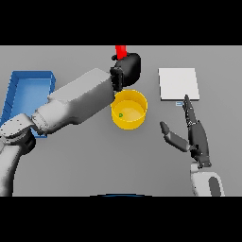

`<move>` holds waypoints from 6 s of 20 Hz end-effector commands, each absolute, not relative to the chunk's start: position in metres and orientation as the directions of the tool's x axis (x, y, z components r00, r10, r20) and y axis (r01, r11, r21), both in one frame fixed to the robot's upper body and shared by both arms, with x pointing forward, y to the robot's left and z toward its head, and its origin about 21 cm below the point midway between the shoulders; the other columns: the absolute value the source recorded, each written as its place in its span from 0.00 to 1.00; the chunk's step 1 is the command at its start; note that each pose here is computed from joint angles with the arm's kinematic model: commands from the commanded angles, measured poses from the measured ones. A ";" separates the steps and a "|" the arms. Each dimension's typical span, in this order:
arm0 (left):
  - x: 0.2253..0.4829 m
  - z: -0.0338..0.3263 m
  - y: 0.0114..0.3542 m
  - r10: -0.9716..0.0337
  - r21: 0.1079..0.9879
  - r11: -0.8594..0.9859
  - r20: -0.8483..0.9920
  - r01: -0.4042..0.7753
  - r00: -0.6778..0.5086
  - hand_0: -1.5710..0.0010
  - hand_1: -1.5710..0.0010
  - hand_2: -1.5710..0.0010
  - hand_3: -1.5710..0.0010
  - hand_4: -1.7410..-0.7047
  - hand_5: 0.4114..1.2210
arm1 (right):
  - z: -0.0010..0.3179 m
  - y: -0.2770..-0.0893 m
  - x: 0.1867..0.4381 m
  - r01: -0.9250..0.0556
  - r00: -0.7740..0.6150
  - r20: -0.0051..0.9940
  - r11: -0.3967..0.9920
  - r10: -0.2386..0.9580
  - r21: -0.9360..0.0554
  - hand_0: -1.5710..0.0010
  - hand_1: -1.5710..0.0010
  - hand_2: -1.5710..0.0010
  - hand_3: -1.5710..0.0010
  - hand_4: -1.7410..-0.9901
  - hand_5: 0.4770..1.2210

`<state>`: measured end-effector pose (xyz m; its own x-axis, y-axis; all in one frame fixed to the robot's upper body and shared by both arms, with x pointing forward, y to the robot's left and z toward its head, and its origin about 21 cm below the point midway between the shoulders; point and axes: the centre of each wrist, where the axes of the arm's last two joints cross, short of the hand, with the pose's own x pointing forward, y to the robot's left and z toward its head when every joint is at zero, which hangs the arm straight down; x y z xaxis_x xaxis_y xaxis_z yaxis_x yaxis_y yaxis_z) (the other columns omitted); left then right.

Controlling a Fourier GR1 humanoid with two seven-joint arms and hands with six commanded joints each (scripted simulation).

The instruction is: Pick up the red beaker and tilt it to pour out 1 green nut into yellow bowl. Pick up the yellow bowl and place it on the metallic measuring scale.

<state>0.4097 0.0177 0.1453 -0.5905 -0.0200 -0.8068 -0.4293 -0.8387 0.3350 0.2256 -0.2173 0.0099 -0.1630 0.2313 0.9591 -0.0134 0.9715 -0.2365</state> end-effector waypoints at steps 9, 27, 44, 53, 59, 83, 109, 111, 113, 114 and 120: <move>0.451 0.298 0.044 -0.291 0.433 -0.816 -0.880 -0.382 -0.375 0.00 0.00 0.00 0.00 0.02 1.00 | 0.012 -0.214 0.230 -0.041 -0.172 0.960 0.973 0.219 -0.229 1.00 1.00 1.00 1.00 0.83 0.10; 0.473 0.222 0.339 -0.774 0.834 0.541 0.546 -0.112 0.322 0.00 0.00 0.00 0.00 0.00 1.00 | 0.014 -0.219 0.240 -0.092 -0.210 0.945 0.957 0.251 -0.275 1.00 1.00 1.00 1.00 0.80 0.23; 0.381 0.100 0.343 -0.552 0.654 0.749 0.705 -0.107 0.445 0.07 0.14 0.19 0.16 0.36 0.45 | 0.008 -0.220 0.236 -0.103 -0.191 0.951 0.958 0.244 -0.267 1.00 1.00 1.00 1.00 0.78 0.26; 0.369 0.105 0.347 -0.639 0.689 0.718 0.597 0.098 0.485 0.87 0.89 0.89 0.89 0.90 0.27 | 0.011 -0.220 0.236 -0.083 -0.207 0.940 0.952 0.272 -0.294 1.00 1.00 1.00 1.00 0.78 0.25; 0.369 0.105 0.347 -0.645 0.685 0.727 0.657 0.050 0.390 0.97 0.97 0.97 0.97 0.93 0.28 | 0.015 -0.214 0.241 -0.090 -0.178 0.916 0.921 0.360 -0.379 1.00 1.00 1.00 1.00 0.83 0.22; 0.365 0.104 0.341 -0.590 0.622 0.782 0.717 0.042 0.370 1.00 1.00 1.00 1.00 0.90 0.35 | 0.054 -0.151 0.342 -0.370 -0.744 0.173 -0.182 0.645 -0.911 1.00 1.00 1.00 1.00 0.77 0.24; 0.363 0.105 0.345 -0.625 0.649 0.758 0.696 0.064 0.352 1.00 1.00 1.00 1.00 0.92 0.37 | 0.053 -0.122 0.362 -0.452 -0.749 0.136 -0.351 0.648 -0.820 0.08 0.08 0.15 0.25 0.06 0.96; 0.363 0.104 0.347 -0.618 0.641 0.765 0.701 0.065 0.355 1.00 1.00 1.00 1.00 0.92 0.36 | 0.056 -0.124 0.362 -0.442 -0.759 0.143 -0.340 0.636 -0.830 0.05 0.05 0.13 0.24 0.04 0.98; 0.365 0.104 0.344 -0.624 0.648 0.759 0.695 0.064 0.356 1.00 1.00 1.00 1.00 0.93 0.36 | 0.068 -0.124 0.363 -0.435 -0.756 0.139 -0.332 0.640 -0.837 0.03 0.03 0.10 0.25 0.02 0.98; 0.364 0.102 0.347 -0.627 0.651 0.756 0.695 0.062 0.353 1.00 1.00 1.00 1.00 0.93 0.36 | 0.074 -0.128 0.363 -0.434 -0.755 0.139 -0.330 0.641 -0.838 0.02 0.03 0.08 0.25 0.02 0.99; 0.365 0.107 0.345 -0.620 0.642 0.765 0.709 0.058 0.336 1.00 1.00 1.00 1.00 0.93 0.36 | 0.110 -0.144 0.363 -0.405 -0.715 0.081 -0.317 0.694 -0.857 0.01 0.01 0.09 0.23 0.00 1.00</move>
